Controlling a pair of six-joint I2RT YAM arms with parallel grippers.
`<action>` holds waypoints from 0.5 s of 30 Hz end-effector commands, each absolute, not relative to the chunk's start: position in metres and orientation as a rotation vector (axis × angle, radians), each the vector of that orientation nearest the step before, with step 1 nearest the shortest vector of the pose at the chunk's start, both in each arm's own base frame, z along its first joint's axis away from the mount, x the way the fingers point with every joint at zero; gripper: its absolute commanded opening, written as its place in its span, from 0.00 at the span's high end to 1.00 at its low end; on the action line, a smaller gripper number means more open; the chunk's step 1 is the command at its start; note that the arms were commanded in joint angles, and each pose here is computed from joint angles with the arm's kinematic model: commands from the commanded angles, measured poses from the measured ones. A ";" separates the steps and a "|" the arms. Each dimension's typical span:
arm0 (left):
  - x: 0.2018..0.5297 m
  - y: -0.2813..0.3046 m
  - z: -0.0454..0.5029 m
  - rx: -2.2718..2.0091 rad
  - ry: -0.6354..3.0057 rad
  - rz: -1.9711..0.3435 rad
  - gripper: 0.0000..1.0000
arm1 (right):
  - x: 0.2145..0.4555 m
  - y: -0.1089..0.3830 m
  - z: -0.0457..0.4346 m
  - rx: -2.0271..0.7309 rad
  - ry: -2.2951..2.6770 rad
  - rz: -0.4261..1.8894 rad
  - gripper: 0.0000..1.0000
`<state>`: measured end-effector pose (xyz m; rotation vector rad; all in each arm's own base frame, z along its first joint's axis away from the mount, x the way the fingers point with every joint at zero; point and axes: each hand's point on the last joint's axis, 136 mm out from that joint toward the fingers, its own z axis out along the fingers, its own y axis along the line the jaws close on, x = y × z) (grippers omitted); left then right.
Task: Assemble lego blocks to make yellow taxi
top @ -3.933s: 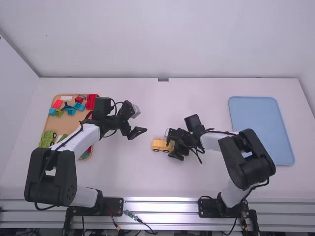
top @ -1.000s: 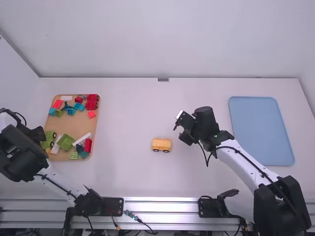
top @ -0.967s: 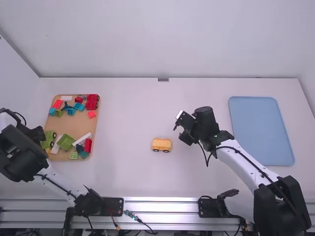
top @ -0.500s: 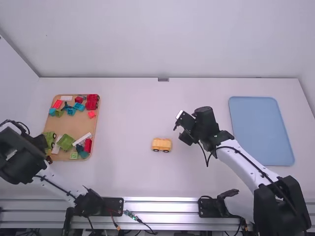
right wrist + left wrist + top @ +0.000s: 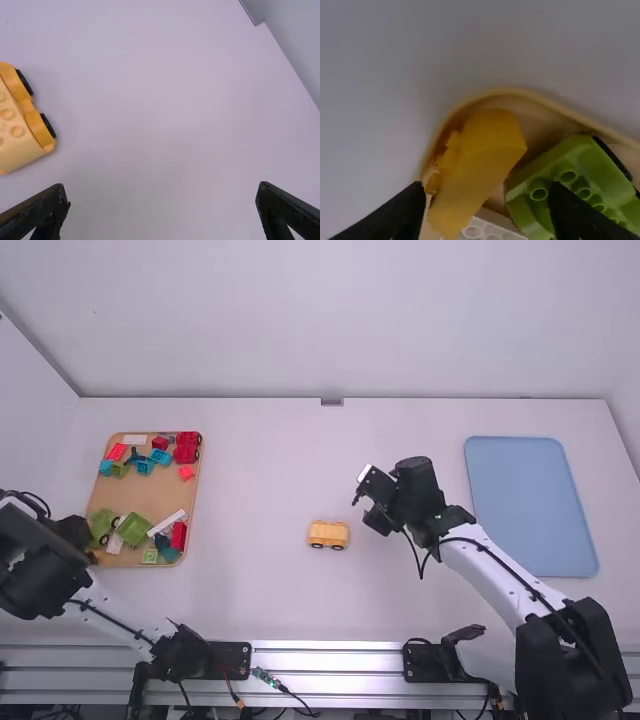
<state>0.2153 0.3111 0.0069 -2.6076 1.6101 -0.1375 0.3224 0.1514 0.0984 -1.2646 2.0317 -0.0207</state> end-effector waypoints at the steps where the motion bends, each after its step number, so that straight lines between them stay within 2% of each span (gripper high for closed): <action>1: 0.216 0.307 0.015 -2.518 1.718 -0.144 0.46 | 0.320 0.152 0.100 -1.258 2.027 -0.009 0.01; 7: 0.215 0.307 0.015 -2.435 1.835 -0.127 0.44 | 0.320 0.152 0.100 -1.258 2.027 -0.009 0.01; 9: 0.217 0.307 0.015 -2.399 1.868 -0.148 0.41 | 0.321 0.152 0.101 -1.256 2.024 -0.010 0.01; 15: 0.251 0.317 0.023 -2.134 1.945 -0.306 0.45 | 0.321 0.152 0.101 -1.256 2.024 -0.010 0.01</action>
